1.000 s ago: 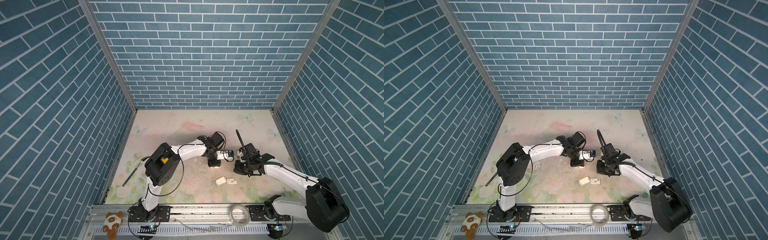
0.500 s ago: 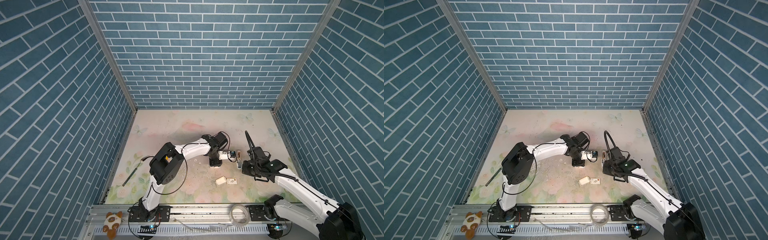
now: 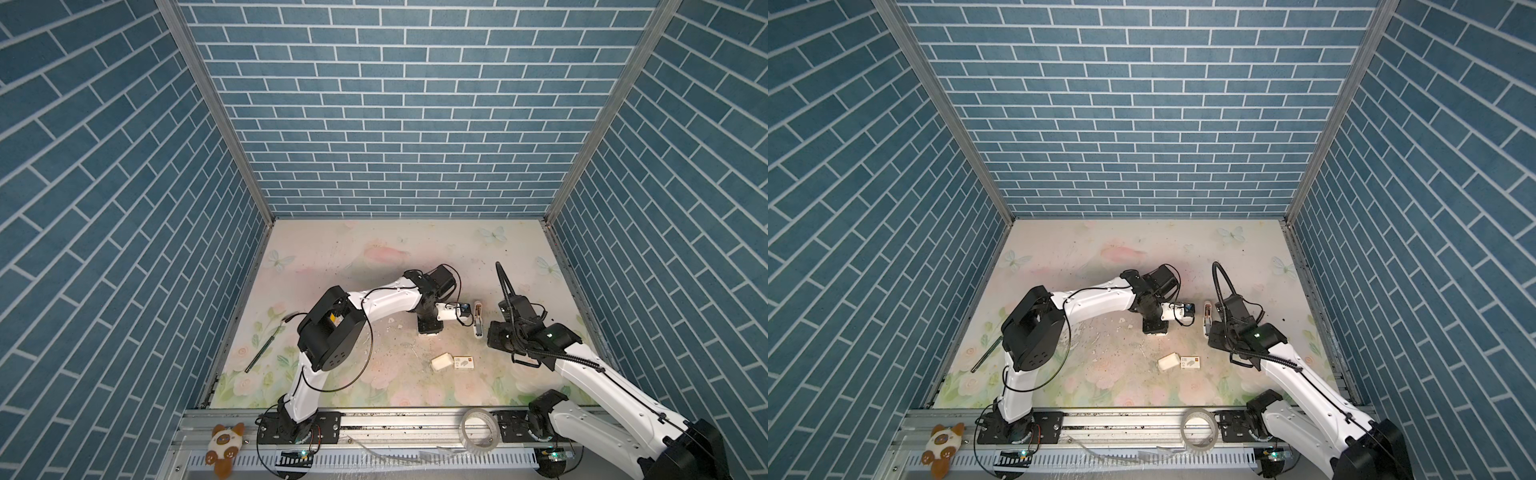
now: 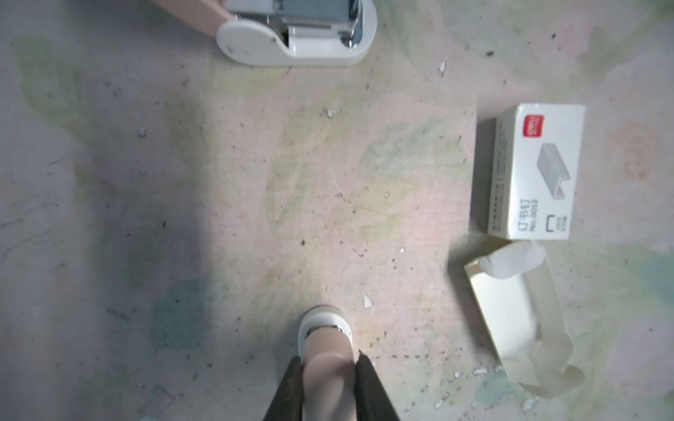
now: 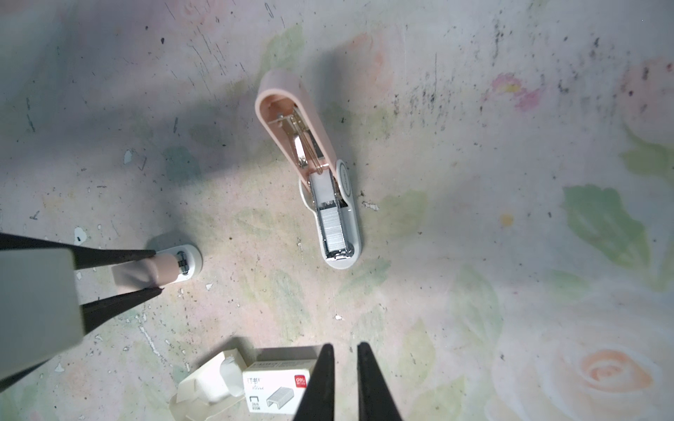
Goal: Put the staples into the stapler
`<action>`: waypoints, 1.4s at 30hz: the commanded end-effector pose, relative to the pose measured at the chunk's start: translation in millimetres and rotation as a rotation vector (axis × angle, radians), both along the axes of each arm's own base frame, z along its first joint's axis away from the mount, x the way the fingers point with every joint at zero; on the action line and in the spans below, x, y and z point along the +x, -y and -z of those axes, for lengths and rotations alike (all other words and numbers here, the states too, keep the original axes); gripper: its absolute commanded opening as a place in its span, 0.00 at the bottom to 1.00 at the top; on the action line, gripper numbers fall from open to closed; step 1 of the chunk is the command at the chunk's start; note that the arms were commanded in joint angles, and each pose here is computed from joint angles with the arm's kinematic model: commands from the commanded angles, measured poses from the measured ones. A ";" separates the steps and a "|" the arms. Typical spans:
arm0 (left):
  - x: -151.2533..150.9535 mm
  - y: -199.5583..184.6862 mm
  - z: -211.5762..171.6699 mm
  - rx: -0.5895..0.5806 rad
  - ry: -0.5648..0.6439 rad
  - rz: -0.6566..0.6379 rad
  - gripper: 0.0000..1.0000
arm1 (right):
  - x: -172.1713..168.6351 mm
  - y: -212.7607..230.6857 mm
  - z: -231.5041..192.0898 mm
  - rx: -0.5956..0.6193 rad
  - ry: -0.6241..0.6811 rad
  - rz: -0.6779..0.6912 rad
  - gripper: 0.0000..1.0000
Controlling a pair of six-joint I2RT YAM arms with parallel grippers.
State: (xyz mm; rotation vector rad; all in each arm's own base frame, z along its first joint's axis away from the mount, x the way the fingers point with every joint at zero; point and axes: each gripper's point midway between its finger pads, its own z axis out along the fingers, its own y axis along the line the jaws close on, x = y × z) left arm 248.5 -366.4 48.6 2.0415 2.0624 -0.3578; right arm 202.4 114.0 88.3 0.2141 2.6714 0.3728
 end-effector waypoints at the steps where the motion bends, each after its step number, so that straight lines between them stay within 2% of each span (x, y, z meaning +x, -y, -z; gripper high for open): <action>1: -11.6 -27.7 5.7 0.106 -0.034 -0.015 0.14 | -3.3 9.3 4.8 -0.034 -0.005 0.023 0.16; 27: -9.5 -21.3 -14.4 0.044 0.000 -0.006 0.37 | 3.4 6.1 5.3 -0.021 0.030 0.015 0.23; 32: -9.8 -20.1 -18.3 0.033 0.003 -0.003 0.43 | 8.3 -2.9 7.2 0.025 0.054 0.003 0.24; 39: -9.2 -18.2 -43.8 -0.005 0.025 0.007 0.49 | 16.9 -42.8 11.2 0.208 0.059 -0.080 0.24; 42: -3.7 -17.2 -62.7 -0.039 0.058 0.000 0.52 | 18.6 -46.8 21.1 0.203 0.020 -0.085 0.23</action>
